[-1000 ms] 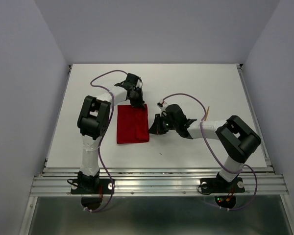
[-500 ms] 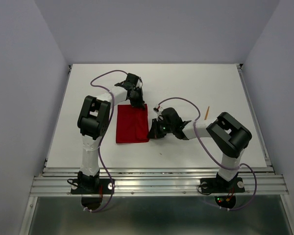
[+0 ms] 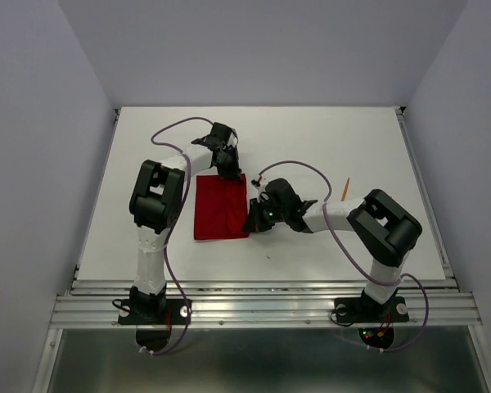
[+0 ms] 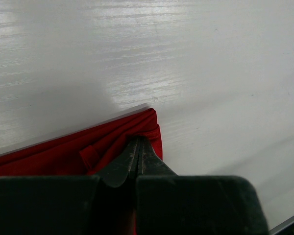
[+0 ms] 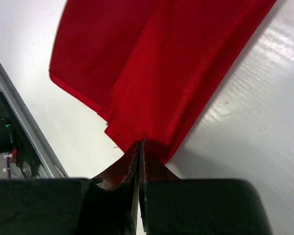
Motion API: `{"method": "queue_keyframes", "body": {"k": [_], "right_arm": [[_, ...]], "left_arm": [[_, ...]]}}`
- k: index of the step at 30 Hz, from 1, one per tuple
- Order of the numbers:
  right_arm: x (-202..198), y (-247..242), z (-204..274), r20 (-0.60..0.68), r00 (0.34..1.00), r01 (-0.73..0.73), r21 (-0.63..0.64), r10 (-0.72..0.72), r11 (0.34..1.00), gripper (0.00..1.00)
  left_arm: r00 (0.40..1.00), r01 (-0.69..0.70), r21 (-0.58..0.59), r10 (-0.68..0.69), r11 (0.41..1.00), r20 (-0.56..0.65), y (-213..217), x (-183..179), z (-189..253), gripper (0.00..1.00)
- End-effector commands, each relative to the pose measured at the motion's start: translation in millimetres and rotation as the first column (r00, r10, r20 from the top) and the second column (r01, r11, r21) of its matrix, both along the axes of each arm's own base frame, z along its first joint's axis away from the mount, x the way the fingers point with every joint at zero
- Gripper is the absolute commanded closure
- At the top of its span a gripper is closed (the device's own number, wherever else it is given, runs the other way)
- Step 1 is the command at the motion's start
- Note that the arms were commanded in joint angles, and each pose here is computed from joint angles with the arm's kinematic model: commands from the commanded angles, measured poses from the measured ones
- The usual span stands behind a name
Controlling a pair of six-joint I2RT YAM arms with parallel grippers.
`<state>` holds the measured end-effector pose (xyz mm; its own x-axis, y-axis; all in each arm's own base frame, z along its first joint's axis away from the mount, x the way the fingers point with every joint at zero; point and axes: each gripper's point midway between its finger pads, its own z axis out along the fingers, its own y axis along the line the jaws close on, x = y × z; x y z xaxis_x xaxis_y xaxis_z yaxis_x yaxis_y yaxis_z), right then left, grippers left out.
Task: Fold the napkin into a case and place the utensils inside
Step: Smooth out the 2/3-rectangle-folded napkin at the center of the board.
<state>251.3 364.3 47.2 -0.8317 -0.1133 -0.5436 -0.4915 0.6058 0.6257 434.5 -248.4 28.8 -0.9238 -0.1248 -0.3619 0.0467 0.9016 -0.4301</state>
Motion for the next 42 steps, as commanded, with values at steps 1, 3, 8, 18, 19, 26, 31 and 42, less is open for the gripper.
{"method": "queue_keyframes", "body": {"k": [1, 3, 8, 18, 19, 26, 31, 42], "right_arm": [[-11.1, 11.8, -18.3, -0.025, 0.997, -0.066, 0.003, 0.066, 0.998, 0.96], [-15.1, 8.4, -31.6, -0.049, 0.996, -0.070, -0.017, 0.069, 0.997, 0.96], [-20.8, -0.4, -56.0, -0.085, 0.995, -0.059, -0.061, 0.053, 0.996, 0.97], [-22.2, -16.5, -66.8, -0.077, 0.997, -0.010, -0.119, 0.001, 0.993, 0.99], [-22.2, -18.5, -68.0, -0.074, 0.997, -0.003, -0.125, -0.006, 0.992, 0.99], [-31.1, -35.1, -77.4, -0.073, 0.997, 0.012, -0.166, -0.025, 0.986, 0.99], [-33.4, -38.7, -68.7, -0.060, 0.998, 0.014, -0.162, -0.024, 0.987, 0.99], [-28.4, -37.6, -56.7, -0.035, 0.999, 0.028, -0.156, -0.034, 0.987, 0.99]], "left_arm": [[0.999, -0.006, 0.045, 0.008, 0.999, -0.031, 8.9, -2.6, -15.1, 1.00], [0.999, -0.007, 0.044, 0.008, 0.999, -0.032, 8.8, -3.2, -15.1, 1.00], [1.000, -0.008, 0.047, 0.009, 0.999, -0.028, 9.9, -3.7, -14.3, 1.00], [0.999, -0.033, 0.057, 0.032, 0.998, 0.022, 13.2, 4.2, 11.9, 0.82], [0.999, -0.036, 0.062, 0.034, 0.997, 0.029, 14.3, 5.0, 16.1, 0.78], [0.994, -0.047, 0.073, 0.040, 0.996, 0.100, 18.2, 13.8, 51.4, 0.56], [0.993, -0.045, 0.069, 0.037, 0.997, 0.115, 17.5, 14.4, 61.8, 0.52], [0.993, -0.051, 0.085, 0.041, 0.995, 0.115, 24.4, 6.5, 58.1, 0.77]]}}
